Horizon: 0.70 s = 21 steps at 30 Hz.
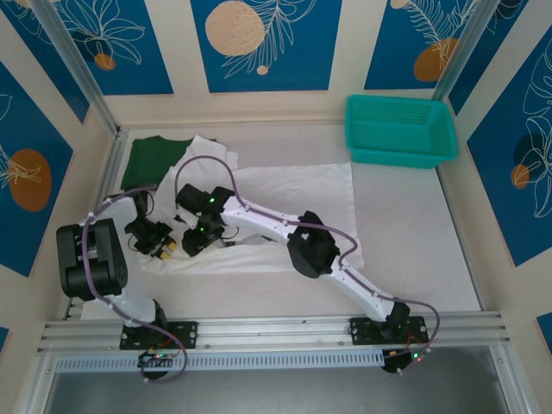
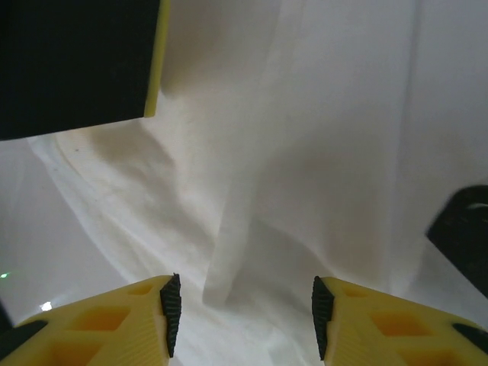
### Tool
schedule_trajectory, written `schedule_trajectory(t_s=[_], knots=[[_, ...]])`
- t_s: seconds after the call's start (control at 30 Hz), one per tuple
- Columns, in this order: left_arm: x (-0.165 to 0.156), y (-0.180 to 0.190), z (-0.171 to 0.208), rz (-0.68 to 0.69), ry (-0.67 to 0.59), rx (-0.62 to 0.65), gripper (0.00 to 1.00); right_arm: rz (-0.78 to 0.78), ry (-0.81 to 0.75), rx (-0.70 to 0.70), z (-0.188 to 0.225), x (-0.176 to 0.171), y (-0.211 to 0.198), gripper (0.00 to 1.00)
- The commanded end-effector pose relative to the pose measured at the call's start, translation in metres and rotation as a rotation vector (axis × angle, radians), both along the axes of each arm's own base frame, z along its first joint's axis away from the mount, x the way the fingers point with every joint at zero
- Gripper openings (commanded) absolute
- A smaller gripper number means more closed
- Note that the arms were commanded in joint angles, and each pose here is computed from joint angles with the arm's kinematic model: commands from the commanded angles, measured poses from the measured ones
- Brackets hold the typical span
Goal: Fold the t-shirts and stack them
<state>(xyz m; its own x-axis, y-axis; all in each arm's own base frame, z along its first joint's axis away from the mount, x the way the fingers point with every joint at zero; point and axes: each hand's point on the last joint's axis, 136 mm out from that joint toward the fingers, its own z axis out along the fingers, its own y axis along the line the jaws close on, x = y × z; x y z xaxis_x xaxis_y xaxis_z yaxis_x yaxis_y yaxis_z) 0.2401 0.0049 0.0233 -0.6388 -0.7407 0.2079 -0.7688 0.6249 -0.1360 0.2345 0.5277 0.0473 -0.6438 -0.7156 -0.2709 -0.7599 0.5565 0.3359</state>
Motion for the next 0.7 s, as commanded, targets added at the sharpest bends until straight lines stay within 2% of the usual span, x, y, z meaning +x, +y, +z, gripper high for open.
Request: schedule_trajectory(t_s=[0.0, 0.13, 0.23, 0.5, 0.67], knots=[[-0.002, 0.002, 0.002, -0.020, 0.009, -0.010, 0.20, 0.032, -0.045, -0.023, -0.001, -0.004, 0.004, 0.53], [-0.001, 0.002, 0.002, -0.022, 0.011, -0.012, 0.20, 0.035, -0.056, -0.068, -0.016, -0.006, 0.001, 0.53], [-0.002, 0.002, 0.001, -0.020, 0.013, -0.014, 0.20, 0.028, -0.051, -0.096, -0.024, -0.007, -0.004, 0.48], [-0.006, 0.004, -0.003, -0.028, 0.022, 0.003, 0.21, -0.027, -0.047, -0.050, 0.000, 0.008, -0.005, 0.24], [-0.007, 0.010, -0.004, -0.045, 0.025, 0.033, 0.22, -0.046, -0.034, 0.013, 0.021, 0.017, -0.003, 0.13]])
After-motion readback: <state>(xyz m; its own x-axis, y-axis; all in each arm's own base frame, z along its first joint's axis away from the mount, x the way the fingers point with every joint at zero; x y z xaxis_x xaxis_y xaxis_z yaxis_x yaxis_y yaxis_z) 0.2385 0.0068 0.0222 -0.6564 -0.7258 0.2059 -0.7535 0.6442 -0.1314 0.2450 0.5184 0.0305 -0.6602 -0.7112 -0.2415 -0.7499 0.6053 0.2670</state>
